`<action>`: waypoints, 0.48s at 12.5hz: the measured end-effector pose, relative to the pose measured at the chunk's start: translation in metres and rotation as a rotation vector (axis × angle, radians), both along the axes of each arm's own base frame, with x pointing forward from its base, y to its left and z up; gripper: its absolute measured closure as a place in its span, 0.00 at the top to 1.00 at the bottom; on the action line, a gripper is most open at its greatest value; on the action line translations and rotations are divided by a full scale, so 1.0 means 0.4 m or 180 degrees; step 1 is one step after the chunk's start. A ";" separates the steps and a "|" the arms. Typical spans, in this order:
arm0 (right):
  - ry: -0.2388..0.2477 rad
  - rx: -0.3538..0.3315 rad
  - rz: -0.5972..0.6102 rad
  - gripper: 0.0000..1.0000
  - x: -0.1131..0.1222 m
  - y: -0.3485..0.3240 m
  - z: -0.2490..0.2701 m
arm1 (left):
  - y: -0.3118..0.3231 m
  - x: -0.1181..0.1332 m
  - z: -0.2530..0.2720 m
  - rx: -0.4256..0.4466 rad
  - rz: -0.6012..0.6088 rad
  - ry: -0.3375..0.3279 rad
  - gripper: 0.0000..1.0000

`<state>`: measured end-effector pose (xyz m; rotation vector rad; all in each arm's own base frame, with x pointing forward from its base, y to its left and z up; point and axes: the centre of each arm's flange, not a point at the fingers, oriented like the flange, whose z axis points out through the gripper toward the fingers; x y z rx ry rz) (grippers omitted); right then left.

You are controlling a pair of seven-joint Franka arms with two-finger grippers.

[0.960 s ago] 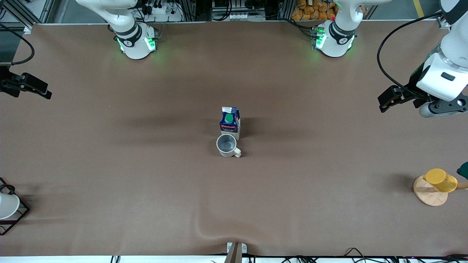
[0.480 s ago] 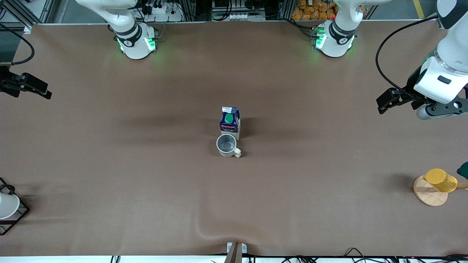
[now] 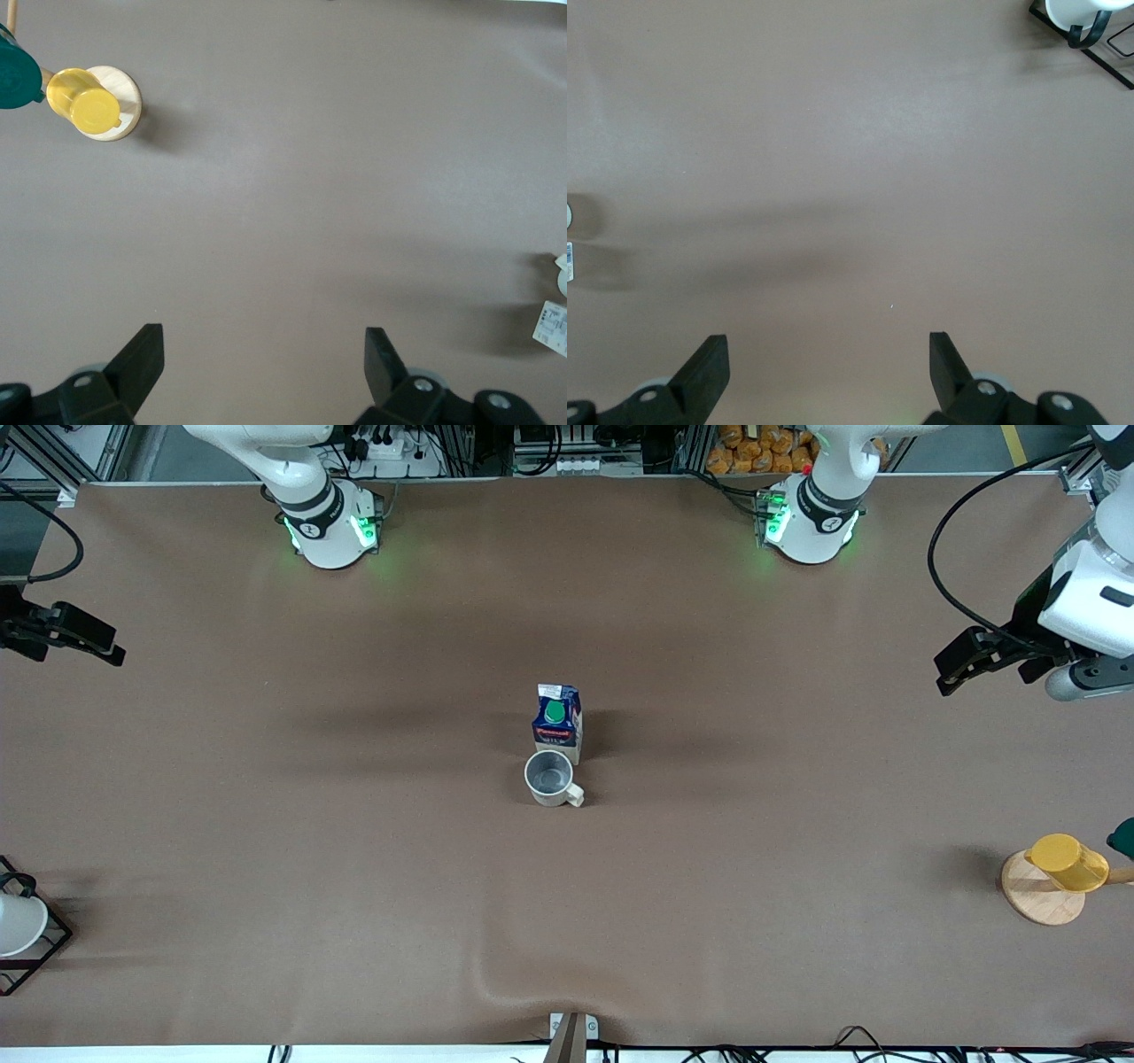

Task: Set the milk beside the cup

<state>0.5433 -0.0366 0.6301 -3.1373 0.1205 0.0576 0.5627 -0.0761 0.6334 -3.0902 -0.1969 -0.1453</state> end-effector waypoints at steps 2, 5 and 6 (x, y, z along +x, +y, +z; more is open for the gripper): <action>-0.0001 0.0000 0.0000 1.00 0.000 0.000 0.000 | -0.008 -0.011 0.000 0.0005 -0.0020 0.0006 1.00; -0.0001 0.0000 0.0000 1.00 0.000 0.000 0.000 | 0.008 -0.033 0.010 0.0027 -0.0131 0.0009 1.00; -0.0001 0.0000 0.0000 1.00 0.000 0.000 0.000 | 0.016 -0.035 0.011 0.0031 -0.0149 0.0014 1.00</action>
